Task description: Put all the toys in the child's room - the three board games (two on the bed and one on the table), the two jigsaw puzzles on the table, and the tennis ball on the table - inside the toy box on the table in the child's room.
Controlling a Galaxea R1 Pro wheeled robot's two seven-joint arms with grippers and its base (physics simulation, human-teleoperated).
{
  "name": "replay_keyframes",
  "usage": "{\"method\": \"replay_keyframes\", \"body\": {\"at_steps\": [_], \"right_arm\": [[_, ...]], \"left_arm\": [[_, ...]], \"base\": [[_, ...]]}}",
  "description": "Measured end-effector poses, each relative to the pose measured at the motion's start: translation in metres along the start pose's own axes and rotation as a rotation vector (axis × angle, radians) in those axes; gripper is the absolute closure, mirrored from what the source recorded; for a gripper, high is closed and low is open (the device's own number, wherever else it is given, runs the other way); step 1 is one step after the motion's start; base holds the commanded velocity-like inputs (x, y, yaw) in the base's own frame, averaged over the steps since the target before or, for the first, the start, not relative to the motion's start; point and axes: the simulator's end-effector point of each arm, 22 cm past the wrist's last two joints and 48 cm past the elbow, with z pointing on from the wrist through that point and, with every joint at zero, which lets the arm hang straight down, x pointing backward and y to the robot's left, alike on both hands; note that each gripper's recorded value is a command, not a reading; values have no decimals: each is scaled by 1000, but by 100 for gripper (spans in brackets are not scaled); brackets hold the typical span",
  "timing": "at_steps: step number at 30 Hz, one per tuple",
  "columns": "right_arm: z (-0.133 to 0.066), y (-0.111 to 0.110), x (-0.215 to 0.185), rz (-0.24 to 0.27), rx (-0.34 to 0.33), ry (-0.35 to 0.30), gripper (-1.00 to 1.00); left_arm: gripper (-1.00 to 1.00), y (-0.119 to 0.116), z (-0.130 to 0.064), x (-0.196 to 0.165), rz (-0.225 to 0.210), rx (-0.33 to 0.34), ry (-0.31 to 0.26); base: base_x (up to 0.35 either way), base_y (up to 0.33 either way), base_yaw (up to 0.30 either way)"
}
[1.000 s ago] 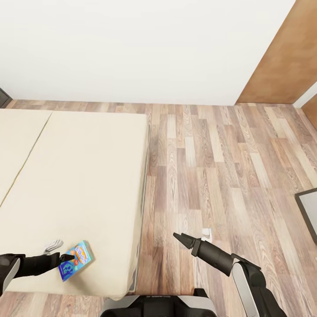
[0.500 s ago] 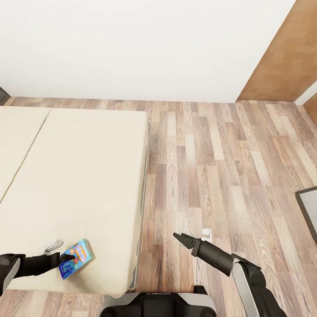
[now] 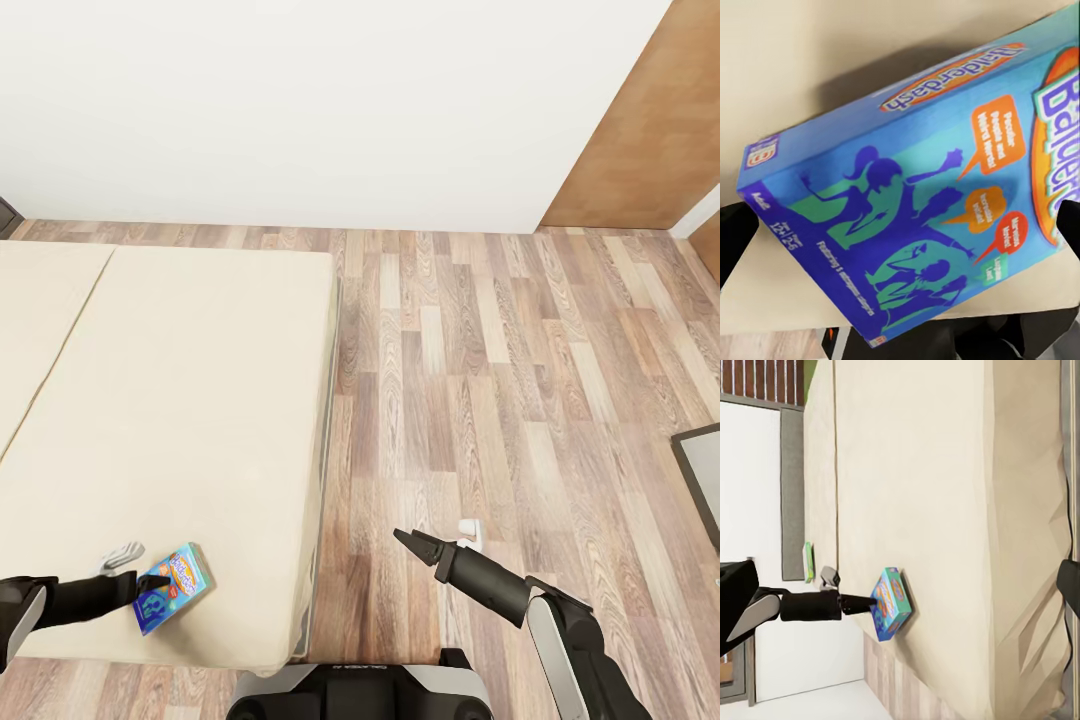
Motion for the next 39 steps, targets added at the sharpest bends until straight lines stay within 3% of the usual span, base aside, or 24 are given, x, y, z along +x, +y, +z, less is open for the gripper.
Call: {"method": "replay_keyframes", "body": {"at_steps": [22, 29, 39], "right_arm": [[0, 0, 0, 1, 0, 0, -100], [0, 0, 0, 0, 1, 0, -100], [0, 0, 0, 0, 1, 0, -100]], "left_arm": [[-100, -27, 15, -2, 35, 59, -28], [-100, -54, 18, 1, 39, 157, -25], [-100, -68, 22, 3, 42, 195, -22]], "base": [[0, 0, 0], [0, 0, 0], [0, 0, 0]]}}
